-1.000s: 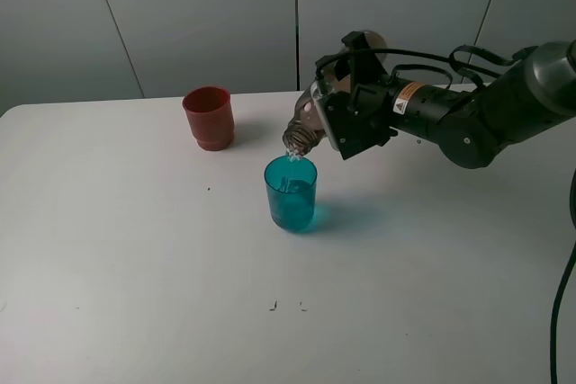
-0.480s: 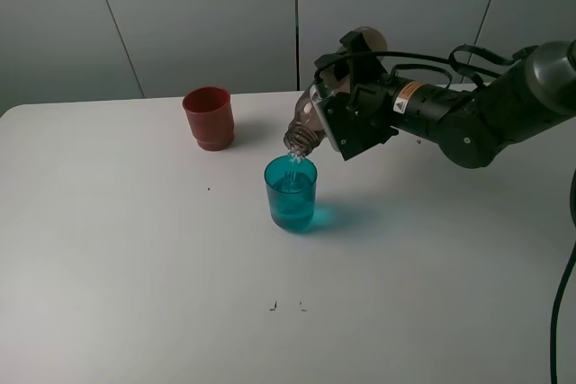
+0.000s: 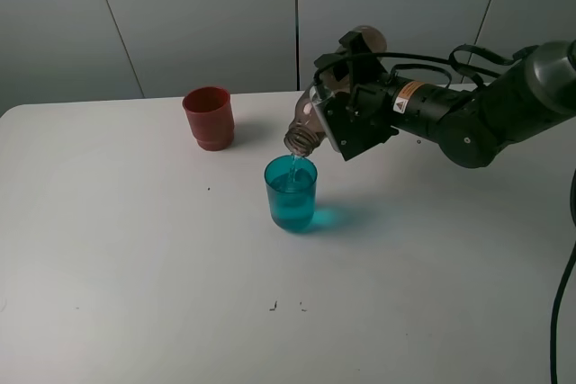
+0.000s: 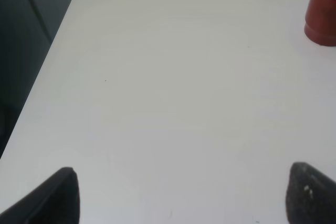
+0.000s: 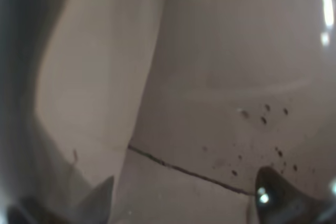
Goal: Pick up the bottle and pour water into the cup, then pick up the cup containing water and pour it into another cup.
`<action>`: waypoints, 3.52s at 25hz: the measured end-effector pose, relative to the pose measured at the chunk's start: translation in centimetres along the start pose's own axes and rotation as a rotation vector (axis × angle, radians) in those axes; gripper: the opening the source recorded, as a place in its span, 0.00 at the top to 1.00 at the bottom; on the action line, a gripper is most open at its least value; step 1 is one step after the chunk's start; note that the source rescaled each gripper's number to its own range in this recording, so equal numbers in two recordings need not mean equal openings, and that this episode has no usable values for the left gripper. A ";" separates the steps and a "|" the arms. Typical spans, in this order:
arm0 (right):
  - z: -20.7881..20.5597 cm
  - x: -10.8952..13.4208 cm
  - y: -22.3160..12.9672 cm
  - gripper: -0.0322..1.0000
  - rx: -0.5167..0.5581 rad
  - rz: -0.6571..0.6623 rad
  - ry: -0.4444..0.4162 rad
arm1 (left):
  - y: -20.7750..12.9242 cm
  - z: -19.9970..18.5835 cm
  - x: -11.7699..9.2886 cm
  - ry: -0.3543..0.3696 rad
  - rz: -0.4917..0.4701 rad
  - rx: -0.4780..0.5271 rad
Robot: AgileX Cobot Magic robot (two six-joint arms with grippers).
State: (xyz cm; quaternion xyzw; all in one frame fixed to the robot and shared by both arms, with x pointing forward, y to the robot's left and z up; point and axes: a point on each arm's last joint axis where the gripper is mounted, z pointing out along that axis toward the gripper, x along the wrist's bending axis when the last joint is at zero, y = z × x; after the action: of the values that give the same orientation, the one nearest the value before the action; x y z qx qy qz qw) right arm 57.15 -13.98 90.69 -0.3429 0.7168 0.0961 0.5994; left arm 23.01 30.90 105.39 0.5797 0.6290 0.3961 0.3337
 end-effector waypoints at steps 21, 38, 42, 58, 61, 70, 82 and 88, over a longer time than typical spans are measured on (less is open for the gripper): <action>0.0 0.0 0.2 0.97 -0.026 -0.031 0.004 | 0.0 0.0 0.0 0.000 0.000 0.000; -0.1 0.7 0.4 0.97 -0.040 0.188 0.084 | 0.0 0.0 0.0 0.000 0.000 0.000; -0.1 0.7 0.4 0.97 -0.036 0.293 0.086 | 0.0 0.0 0.0 0.000 0.000 0.000; -0.4 1.3 -1.2 0.97 0.050 1.141 0.087 | 0.0 0.0 0.0 0.000 0.000 0.000; -0.6 1.7 -2.5 0.97 0.095 1.363 0.070 | 0.0 0.0 0.0 0.000 0.000 0.000; -1.7 3.0 -5.9 0.97 0.202 1.716 -0.011 | 0.0 0.0 0.0 0.000 0.000 0.000; 0.0 4.8 -10.6 0.97 0.255 1.874 -0.122 | 0.0 0.0 0.0 0.000 0.000 0.000; 1.5 5.7 -11.0 0.97 0.253 1.888 -0.126 | 0.0 0.0 0.0 0.000 0.000 0.000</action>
State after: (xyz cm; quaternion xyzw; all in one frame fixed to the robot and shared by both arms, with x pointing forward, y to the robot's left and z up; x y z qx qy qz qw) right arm 64.73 -23.54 88.06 0.4505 0.6690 0.4803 0.3446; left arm 23.01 30.90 105.39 0.5797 0.6290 0.3961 0.3337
